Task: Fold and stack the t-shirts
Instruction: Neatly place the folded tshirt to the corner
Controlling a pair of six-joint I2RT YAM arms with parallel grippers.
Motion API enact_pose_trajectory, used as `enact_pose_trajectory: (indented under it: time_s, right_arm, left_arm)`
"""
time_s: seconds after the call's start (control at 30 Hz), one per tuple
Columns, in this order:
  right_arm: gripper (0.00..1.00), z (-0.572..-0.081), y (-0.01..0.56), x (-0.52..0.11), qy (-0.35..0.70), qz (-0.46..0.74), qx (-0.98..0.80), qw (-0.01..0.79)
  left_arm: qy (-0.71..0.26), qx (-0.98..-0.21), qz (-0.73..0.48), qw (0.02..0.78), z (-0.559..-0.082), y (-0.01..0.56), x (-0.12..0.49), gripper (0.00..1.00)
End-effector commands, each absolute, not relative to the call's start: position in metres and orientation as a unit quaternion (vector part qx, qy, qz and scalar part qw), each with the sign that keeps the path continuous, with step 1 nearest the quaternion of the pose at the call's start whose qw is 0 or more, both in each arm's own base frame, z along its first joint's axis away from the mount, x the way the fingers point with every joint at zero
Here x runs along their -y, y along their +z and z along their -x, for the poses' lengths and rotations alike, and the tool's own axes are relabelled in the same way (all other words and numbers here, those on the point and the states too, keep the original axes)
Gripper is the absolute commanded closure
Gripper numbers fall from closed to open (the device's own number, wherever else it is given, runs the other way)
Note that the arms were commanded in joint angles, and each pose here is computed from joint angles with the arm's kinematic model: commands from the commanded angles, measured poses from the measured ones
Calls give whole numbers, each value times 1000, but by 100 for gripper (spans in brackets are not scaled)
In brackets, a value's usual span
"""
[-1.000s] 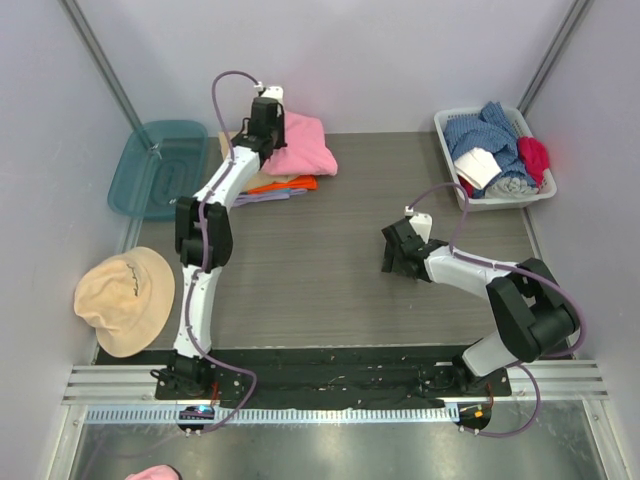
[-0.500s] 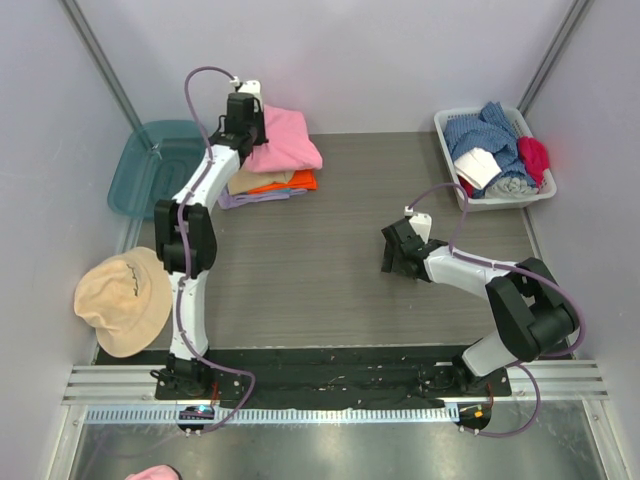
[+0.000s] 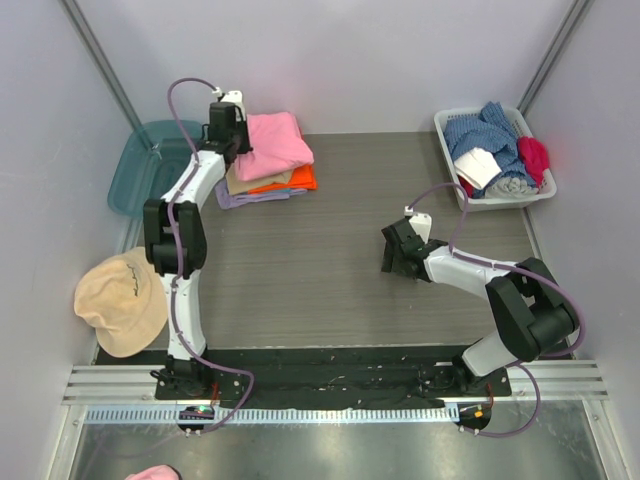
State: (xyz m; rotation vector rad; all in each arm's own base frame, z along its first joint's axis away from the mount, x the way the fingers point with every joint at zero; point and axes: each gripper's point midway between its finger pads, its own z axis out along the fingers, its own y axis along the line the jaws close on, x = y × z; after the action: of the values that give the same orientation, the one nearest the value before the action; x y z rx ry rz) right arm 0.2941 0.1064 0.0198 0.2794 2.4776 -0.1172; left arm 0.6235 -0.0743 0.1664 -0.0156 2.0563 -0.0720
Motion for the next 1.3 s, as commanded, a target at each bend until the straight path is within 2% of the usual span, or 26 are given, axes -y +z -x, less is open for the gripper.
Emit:
enact_pose_trajectory:
  time_s: [0.0,0.5,0.77,1.1,1.13,1.2,1.23,1.27]
  right_arm:
    - [25,-301,20,-107,-43,-115,-937,326]
    - [25,-303,18,-108,-47,-114,-938,324]
    - [25,-303,18,-108,-47,-113,-938,323]
    - [25,-302,19,-107,-48,-113,-938,323]
    - [24,-302,19,-107,-48,-114,-938,323]
    - [24,-302,18,-107,-49,-113,-939,322]
    - [24,-302,18,-108,-47,-112,-939,323]
    - [24,-302,18,-107,-47,-113,-939,323]
  left_arm:
    - [-38,-812,10,583,-632,229,64,100]
    - [-54,-821,38,567,-634,203,15,100]
    - [-97,-829,35,549,-640,181,31,100]
    - [-98,-844,7,527,-642,155,61,99]
    - [-91,-845,10,527,-642,155,58,97]
    - [-81,-847,11,526,-641,152,55,87]
    - [-76,-846,11,528,-641,154,53,80]
    - [-67,-847,14,528,-641,153,50,66]
